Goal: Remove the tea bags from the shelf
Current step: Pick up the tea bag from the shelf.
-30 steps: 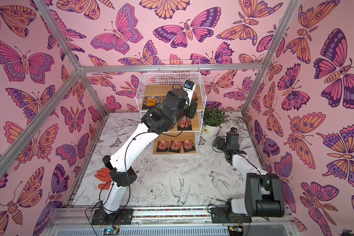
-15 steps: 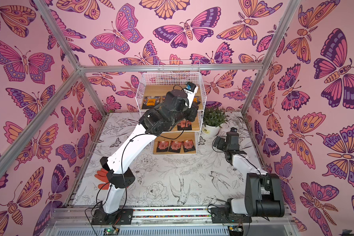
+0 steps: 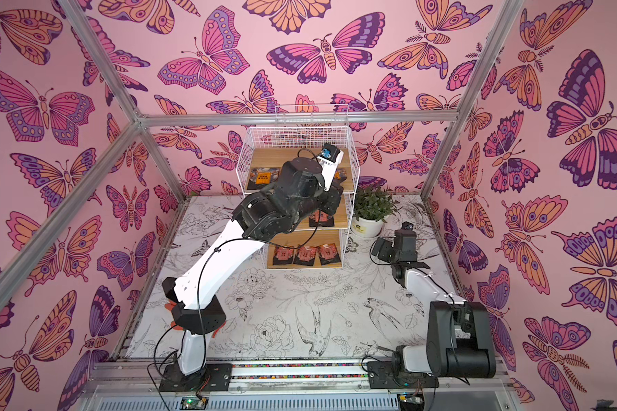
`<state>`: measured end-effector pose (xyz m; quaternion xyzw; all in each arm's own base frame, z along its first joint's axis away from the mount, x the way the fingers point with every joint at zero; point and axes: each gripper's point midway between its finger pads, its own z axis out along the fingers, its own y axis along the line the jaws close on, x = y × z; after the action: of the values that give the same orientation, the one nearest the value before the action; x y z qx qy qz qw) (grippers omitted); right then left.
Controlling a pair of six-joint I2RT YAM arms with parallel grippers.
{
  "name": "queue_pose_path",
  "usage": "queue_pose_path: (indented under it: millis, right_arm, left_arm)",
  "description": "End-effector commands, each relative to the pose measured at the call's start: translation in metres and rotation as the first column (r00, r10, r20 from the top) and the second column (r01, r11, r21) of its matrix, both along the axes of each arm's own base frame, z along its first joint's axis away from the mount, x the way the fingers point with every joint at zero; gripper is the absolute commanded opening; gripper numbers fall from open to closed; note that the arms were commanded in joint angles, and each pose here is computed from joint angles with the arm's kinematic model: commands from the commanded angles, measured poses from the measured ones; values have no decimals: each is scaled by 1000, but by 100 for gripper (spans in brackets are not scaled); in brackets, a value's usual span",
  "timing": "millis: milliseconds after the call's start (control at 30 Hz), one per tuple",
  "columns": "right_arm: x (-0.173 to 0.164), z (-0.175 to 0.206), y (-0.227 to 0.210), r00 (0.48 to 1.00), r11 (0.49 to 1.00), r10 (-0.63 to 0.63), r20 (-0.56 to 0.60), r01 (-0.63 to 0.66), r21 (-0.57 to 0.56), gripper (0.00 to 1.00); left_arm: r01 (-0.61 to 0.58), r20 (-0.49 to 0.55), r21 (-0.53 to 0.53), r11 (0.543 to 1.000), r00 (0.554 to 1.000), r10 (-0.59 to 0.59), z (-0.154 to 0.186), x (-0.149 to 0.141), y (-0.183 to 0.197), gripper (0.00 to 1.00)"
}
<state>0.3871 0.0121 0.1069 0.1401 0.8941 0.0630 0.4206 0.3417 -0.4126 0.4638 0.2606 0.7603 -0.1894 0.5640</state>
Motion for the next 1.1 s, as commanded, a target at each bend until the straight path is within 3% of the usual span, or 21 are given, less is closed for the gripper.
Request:
queue_pose_path:
  millis: [0, 400, 567, 767, 1067]
  right_arm:
    - [5, 6, -2, 1000, 1000, -17, 3, 17, -3, 99]
    - [5, 6, -3, 1000, 1000, -17, 9, 17, -4, 99]
    - [5, 6, -2, 1000, 1000, -14, 8, 14, -3, 99]
    - [7, 6, -1, 1000, 1000, -8, 2, 8, -2, 99]
    - [5, 6, -1, 1000, 1000, -10, 4, 10, -2, 99]
  left_arm:
    - [-7, 57, -25, 1000, 998, 9, 28, -13, 14, 0]
    - [-32, 96, 4, 999, 995, 32, 46, -65, 49, 0]
    - [-86, 97, 25, 996, 992, 83, 38, -88, 74, 0]
    - [-212, 116, 116, 970, 973, 199, 5, -113, 111, 0]
    - [-368, -87, 143, 919, 920, 382, -94, -138, 195, 0]
